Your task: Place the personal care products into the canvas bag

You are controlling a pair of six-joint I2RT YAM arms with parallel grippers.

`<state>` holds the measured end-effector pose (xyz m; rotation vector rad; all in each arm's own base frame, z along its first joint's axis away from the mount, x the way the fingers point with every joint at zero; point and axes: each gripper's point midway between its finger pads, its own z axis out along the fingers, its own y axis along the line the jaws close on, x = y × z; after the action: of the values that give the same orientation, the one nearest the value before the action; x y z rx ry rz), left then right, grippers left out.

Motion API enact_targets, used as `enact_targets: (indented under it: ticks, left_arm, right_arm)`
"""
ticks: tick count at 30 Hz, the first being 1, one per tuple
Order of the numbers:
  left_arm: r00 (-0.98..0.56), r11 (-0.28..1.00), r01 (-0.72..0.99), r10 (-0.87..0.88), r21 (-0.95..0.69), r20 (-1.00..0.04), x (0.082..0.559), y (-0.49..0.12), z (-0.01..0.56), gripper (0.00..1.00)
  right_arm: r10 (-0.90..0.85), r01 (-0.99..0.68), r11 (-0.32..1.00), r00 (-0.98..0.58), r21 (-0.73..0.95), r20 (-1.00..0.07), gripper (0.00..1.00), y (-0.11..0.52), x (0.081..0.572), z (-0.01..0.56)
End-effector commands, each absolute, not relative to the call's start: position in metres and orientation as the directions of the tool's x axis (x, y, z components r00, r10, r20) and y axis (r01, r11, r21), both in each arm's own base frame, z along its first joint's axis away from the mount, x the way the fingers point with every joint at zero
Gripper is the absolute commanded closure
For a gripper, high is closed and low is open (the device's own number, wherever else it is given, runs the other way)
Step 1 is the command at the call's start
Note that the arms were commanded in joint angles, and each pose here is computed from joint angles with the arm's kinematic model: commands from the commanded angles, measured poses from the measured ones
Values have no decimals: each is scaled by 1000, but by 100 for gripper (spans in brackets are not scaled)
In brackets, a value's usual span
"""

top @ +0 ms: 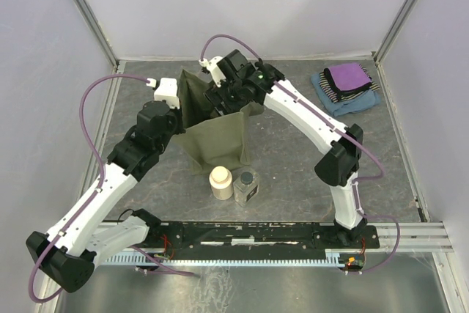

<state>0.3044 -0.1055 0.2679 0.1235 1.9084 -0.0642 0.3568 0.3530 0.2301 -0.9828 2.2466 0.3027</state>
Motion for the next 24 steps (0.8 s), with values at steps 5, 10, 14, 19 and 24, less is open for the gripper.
enact_targets:
  ticks: [5, 10, 14, 19, 24]
  left_arm:
    - [-244, 993, 116, 34, 6, -969, 308, -105, 300, 97]
    - [-246, 992, 123, 26, -4, -969, 308, -107, 299, 97]
    - [-245, 992, 122, 20, -10, -969, 307, -107, 299, 97]
    - [-242, 993, 118, 18, -11, -970, 305, -105, 300, 97]
    - [-243, 993, 115, 16, -13, -970, 306, -105, 299, 97]
  right_arm:
    - [-494, -681, 728, -443, -78, -748, 100, 370, 385, 256]
    - [-518, -690, 719, -455, -81, -725, 100, 377, 387, 233]
    - [-551, -701, 708, -470, -89, -689, 100, 377, 384, 211]
    - [-596, -714, 693, -487, -102, -639, 99, 376, 378, 188]
    - [-612, -719, 687, -495, -105, -617, 78, 374, 375, 176]
